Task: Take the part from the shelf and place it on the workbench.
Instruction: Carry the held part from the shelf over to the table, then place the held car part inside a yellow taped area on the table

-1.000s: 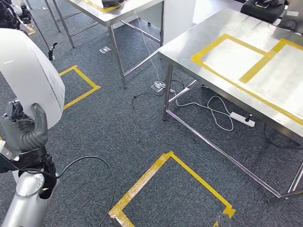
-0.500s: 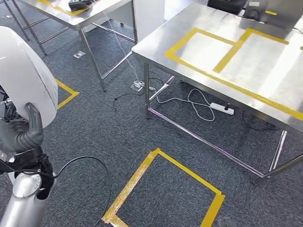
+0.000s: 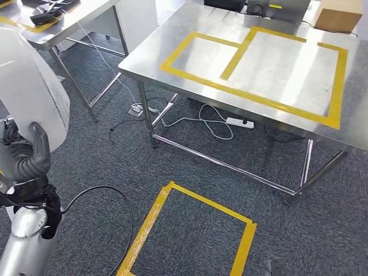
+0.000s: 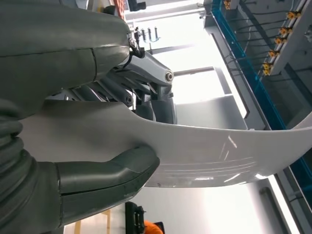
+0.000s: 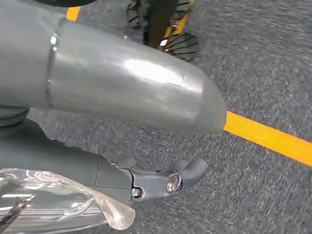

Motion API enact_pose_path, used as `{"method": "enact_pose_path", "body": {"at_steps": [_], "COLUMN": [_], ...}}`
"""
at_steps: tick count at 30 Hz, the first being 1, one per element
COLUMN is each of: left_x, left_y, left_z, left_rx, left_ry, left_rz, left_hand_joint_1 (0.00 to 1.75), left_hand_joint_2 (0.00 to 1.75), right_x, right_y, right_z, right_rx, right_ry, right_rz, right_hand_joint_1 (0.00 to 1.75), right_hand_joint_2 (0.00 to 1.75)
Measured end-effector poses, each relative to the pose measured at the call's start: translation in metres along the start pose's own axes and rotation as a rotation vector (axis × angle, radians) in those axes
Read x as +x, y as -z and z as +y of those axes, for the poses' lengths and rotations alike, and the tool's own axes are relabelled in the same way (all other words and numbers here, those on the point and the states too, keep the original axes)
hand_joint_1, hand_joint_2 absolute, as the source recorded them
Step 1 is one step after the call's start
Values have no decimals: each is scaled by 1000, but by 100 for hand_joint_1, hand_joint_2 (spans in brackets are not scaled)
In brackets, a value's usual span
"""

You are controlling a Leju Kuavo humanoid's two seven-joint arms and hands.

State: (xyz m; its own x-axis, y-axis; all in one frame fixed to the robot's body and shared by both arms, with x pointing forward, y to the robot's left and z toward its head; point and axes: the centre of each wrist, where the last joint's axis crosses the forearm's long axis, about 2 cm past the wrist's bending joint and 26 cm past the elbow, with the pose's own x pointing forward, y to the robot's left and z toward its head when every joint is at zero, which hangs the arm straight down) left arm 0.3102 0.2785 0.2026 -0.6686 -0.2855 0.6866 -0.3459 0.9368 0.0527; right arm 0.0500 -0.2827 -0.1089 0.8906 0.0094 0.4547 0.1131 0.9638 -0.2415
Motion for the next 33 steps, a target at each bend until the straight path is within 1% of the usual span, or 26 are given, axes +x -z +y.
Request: {"method": "enact_pose_path", "body": {"at_steps": [5,11,17,26,33], "left_x": [-1,-4,-6,-9,-8], "left_y": [1,-3,-4,-12,-8], "left_z": [-2,-1,-1,3,-1], "left_rx": [13,25,24,17,14], "left_ry": [-5,-9,-4,0,-12], "left_rz": [5,29,32,52,38], "left_hand_joint_1": [175,175,175,175,175], "left_hand_joint_2": [175,175,175,175,175], "right_x": [-1,-5,-6,-6,-6], "right_y": [0,-2,-2,-2,-3], "right_z": [-1,0,1,2,2], "right_rx": [-11,-17,-12,-14,-8], "right_ry": [-3,-12,-22,-18,-20], "right_rz": [19,62,73,69,41], "right_hand_joint_1": [0,0,0,0,0], "right_hand_joint_2": [0,0,0,0,0]}}
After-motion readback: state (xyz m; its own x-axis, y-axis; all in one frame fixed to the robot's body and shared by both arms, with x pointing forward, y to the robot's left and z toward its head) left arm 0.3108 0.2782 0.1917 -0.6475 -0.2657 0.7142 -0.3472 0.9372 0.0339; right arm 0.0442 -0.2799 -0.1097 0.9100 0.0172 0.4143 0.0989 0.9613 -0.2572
